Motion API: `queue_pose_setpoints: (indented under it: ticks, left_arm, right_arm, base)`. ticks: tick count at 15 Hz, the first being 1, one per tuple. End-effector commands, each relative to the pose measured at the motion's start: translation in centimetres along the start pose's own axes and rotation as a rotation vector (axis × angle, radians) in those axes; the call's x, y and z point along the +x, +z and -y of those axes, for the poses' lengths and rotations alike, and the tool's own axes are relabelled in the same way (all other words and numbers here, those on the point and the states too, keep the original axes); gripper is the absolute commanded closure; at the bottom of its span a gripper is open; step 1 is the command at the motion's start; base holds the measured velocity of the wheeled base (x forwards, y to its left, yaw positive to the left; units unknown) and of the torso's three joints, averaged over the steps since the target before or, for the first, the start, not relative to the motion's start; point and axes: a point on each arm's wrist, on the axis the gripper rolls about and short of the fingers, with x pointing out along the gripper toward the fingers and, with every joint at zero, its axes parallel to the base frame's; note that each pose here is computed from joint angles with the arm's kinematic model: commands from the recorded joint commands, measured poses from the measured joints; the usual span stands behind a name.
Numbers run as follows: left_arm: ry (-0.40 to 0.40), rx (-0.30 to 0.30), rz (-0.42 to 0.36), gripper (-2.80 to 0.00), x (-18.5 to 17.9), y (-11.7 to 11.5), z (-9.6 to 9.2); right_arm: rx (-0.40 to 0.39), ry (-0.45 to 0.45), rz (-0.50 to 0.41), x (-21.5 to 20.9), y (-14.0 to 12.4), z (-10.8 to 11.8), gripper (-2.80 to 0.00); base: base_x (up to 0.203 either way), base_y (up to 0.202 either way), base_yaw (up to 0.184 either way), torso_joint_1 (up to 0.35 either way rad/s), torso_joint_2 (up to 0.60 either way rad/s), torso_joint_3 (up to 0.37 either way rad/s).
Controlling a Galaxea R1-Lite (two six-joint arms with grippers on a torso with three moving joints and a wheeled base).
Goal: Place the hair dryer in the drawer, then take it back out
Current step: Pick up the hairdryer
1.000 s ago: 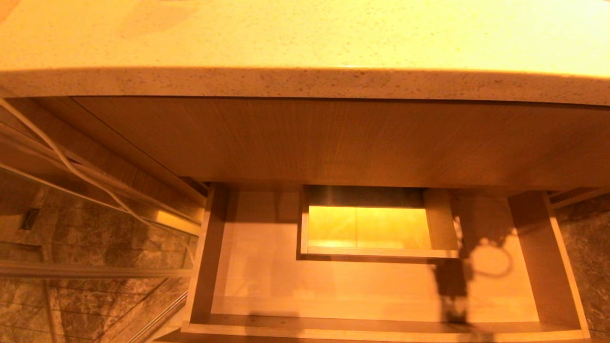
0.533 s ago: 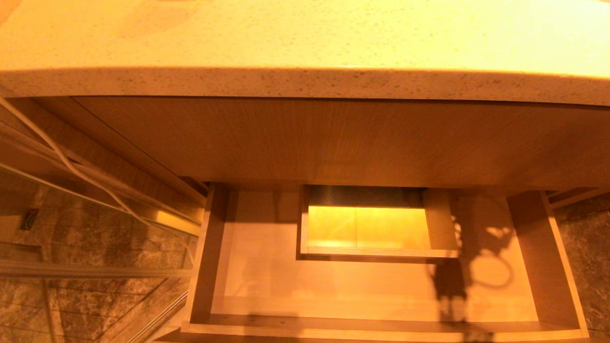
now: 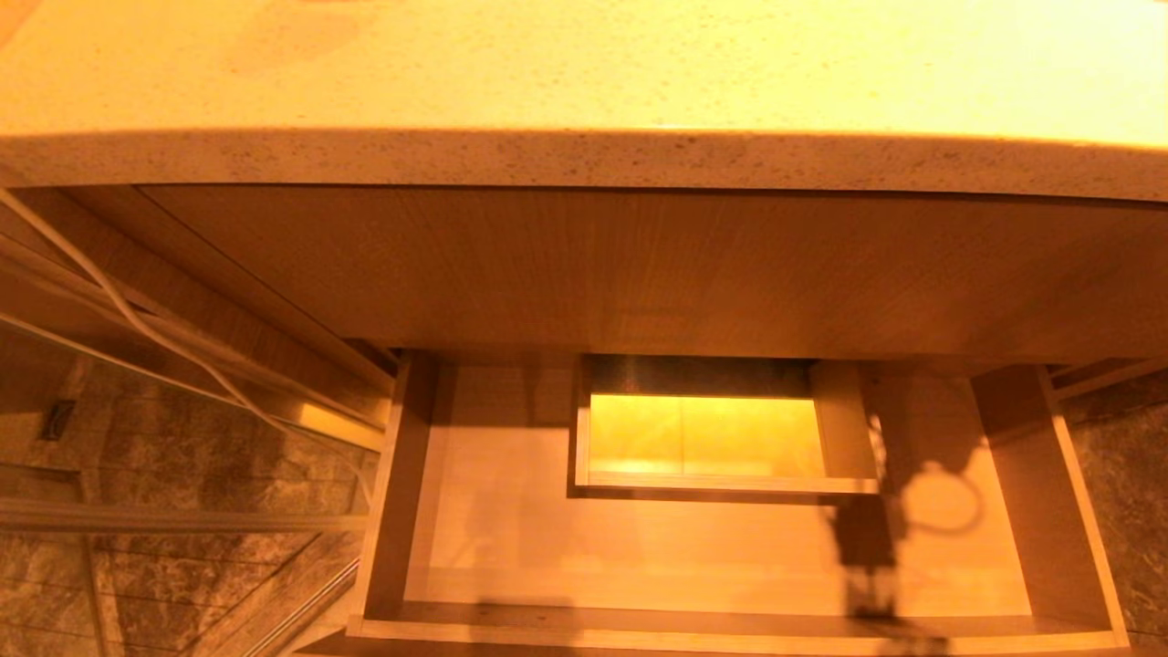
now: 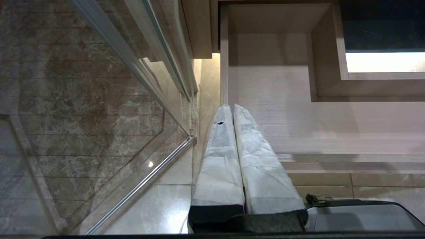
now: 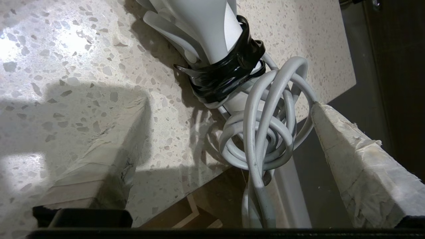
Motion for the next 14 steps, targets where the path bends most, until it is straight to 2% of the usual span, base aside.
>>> queue_pose_setpoints:
  ticks: [1, 2, 7, 9, 12, 14]
  left_arm:
    - [0.000, 0.000, -0.001, 0.00, 0.0, 0.0, 0.0]
    - [0.000, 0.000, -0.001, 0.00, 0.0, 0.0, 0.0]
    - [0.000, 0.000, -0.001, 0.00, 0.0, 0.0, 0.0]
    - [0.000, 0.000, -0.001, 0.00, 0.0, 0.0, 0.0]
    - [0.000, 0.000, -0.001, 0.00, 0.0, 0.0, 0.0]
    - [0.000, 0.000, -0.001, 0.00, 0.0, 0.0, 0.0]
  right_arm:
    - [-0.034, -0.003, 0.041, -2.0, -0.1, 0.9, -2.80]
    - [-0.048, 0.020, 0.061, -2.3, -0.1, 1.0, -2.80]
    - [-0.072, 0.020, 0.103, -1.4, 0.8, 0.7, -2.80]
    - [-0.082, -0.002, 0.183, -0.7, 2.0, 0.6, -2.80]
    - [-0.156, -0.026, 0.321, -1.3, 3.2, 1.1, -2.80]
    - [-0.174, -0.011, 0.287, -1.6, 2.5, 1.1, -2.80]
  base:
    - [0.000, 0.000, 0.000, 0.000, 0.00, 0.000]
    - [0.000, 0.000, 0.000, 0.000, 0.00, 0.000]
    - [0.000, 0.000, 0.000, 0.000, 0.00, 0.000]
    - [0.000, 0.000, 0.000, 0.000, 0.00, 0.000]
    - [0.000, 0.000, 0.000, 0.000, 0.00, 0.000]
    - [0.000, 0.000, 0.000, 0.000, 0.00, 0.000]
